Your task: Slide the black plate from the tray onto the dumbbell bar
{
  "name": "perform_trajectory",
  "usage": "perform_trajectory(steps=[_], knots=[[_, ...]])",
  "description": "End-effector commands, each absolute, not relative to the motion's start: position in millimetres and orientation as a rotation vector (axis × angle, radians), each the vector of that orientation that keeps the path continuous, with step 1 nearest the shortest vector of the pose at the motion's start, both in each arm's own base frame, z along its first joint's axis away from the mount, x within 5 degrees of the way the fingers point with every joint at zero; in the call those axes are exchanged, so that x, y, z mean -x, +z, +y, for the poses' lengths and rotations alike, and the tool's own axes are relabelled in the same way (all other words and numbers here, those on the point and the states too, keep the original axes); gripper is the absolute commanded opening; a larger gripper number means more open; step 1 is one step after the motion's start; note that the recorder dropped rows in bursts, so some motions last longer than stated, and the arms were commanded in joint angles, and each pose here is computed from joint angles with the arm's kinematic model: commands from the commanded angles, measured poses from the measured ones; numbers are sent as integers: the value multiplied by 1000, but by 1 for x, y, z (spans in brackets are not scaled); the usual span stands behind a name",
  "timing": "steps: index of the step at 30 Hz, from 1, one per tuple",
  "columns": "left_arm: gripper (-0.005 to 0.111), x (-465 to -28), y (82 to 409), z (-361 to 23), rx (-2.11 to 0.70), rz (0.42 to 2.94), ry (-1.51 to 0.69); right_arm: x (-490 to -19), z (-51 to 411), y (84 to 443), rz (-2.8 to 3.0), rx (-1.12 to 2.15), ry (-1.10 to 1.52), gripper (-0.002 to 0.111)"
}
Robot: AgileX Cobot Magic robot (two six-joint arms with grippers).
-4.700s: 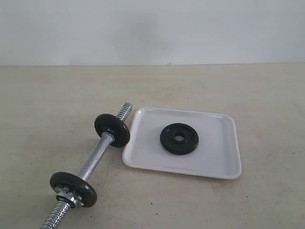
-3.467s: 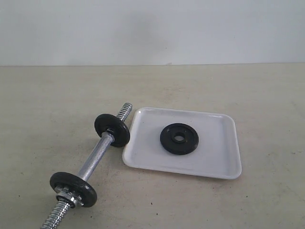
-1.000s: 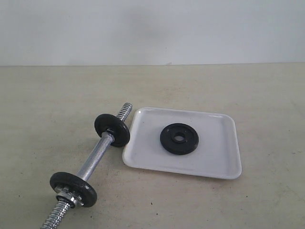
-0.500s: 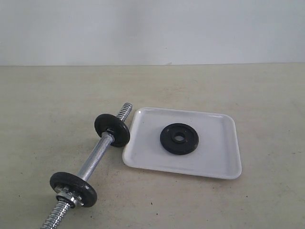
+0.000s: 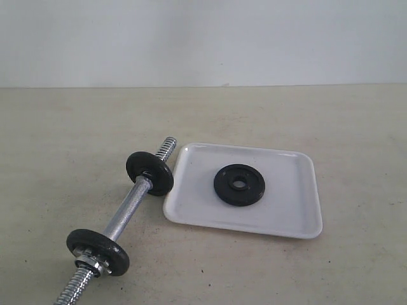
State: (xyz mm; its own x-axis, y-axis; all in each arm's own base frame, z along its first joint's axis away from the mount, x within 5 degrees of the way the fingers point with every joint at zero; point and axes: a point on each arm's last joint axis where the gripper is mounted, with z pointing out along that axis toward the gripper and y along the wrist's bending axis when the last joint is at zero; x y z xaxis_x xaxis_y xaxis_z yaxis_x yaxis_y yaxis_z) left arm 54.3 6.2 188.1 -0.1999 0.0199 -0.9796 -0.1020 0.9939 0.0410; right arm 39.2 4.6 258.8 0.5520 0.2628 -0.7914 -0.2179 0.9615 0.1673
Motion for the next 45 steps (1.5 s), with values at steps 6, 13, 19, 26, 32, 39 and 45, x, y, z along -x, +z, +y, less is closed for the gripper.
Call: perform_trajectory(steps=[6,13,19,26,32,39,45], knots=[[5,-54,188,8,27,1763,164,-47,5,246,1112,-99,327,4],[5,-56,205,6,107,1571,63,-47,5,245,1125,-101,327,4],[5,-44,250,11,376,995,-310,-49,5,240,1176,-109,324,4],[5,-29,270,5,413,681,-778,-50,5,240,1186,-117,333,4],[5,-13,283,-7,221,528,-905,-48,5,244,1121,-256,566,4],[5,7,291,-16,28,344,-1008,-31,9,267,810,-282,953,4],[5,13,300,-19,-18,317,-1021,-6,23,298,612,35,929,4]])
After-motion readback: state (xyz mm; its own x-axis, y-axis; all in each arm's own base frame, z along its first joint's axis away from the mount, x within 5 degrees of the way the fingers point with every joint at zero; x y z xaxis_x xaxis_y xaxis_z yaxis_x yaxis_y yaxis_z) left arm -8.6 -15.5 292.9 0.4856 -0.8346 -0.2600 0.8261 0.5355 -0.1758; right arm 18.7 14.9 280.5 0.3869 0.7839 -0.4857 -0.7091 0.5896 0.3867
